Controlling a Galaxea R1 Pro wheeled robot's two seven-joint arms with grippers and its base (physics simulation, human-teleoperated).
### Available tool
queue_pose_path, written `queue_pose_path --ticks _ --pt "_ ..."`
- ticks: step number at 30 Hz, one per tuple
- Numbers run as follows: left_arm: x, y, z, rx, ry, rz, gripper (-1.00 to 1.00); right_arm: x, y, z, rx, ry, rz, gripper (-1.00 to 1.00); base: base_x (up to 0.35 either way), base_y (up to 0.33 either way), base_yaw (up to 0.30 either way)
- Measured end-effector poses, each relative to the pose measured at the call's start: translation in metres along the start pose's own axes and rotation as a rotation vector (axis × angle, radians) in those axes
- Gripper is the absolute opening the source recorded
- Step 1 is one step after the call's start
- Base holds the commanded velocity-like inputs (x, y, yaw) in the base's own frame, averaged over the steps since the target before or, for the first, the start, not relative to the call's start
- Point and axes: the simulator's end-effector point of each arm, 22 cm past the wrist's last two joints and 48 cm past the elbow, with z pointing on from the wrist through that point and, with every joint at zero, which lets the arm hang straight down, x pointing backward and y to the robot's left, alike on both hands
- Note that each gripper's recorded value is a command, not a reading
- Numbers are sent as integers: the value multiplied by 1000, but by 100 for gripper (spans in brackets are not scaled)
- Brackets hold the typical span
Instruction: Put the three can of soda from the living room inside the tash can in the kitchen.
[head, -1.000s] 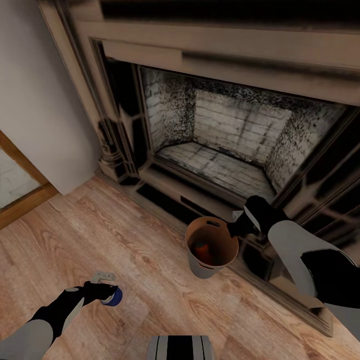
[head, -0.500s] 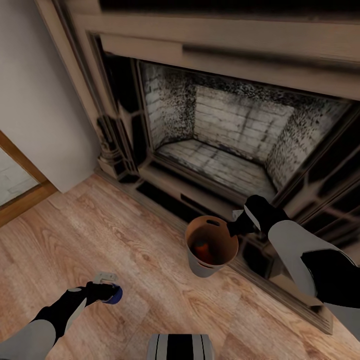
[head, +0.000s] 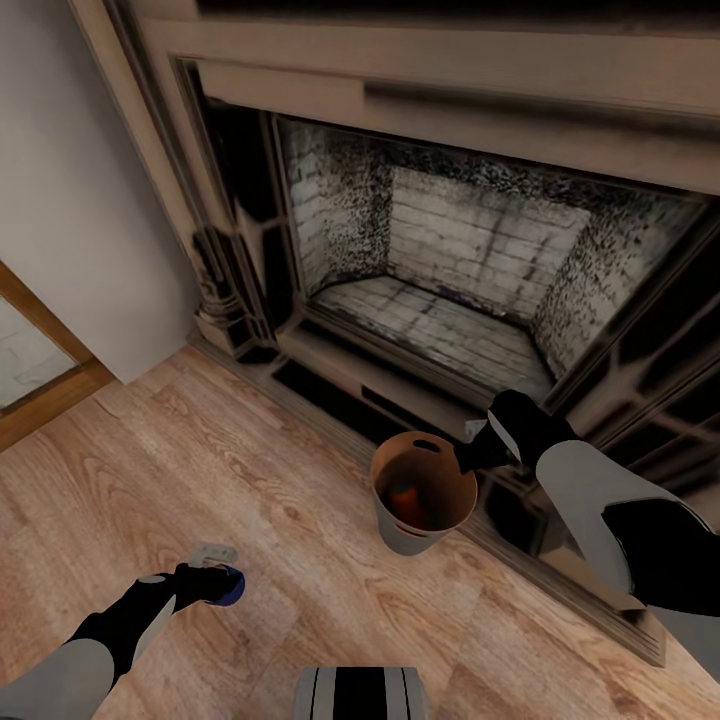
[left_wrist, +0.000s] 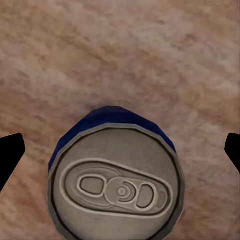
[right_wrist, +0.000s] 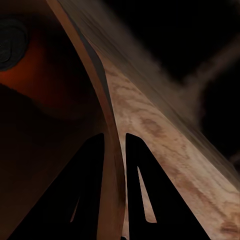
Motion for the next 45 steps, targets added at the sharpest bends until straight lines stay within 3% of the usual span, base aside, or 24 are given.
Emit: queue_pose_path --ticks 5,12,28,29,45 --pt "0 0 0 1 0 0 100 0 0 0 0 0 0 -100 0 0 0" --pt "16 -1 9 5 34 -4 100 6 -5 20 15 30 -10 -100 0 0 0" --pt "16 -1 10 3 30 -5 100 6 -5 20 17 31 -12 -100 0 0 0" --pt "15 -1 10 3 29 -5 -100 6 -5 20 16 31 -11 -100 0 0 0" --pt "12 -1 10 3 17 -7 -100 7 -6 20 16 32 -10 -100 0 0 0"
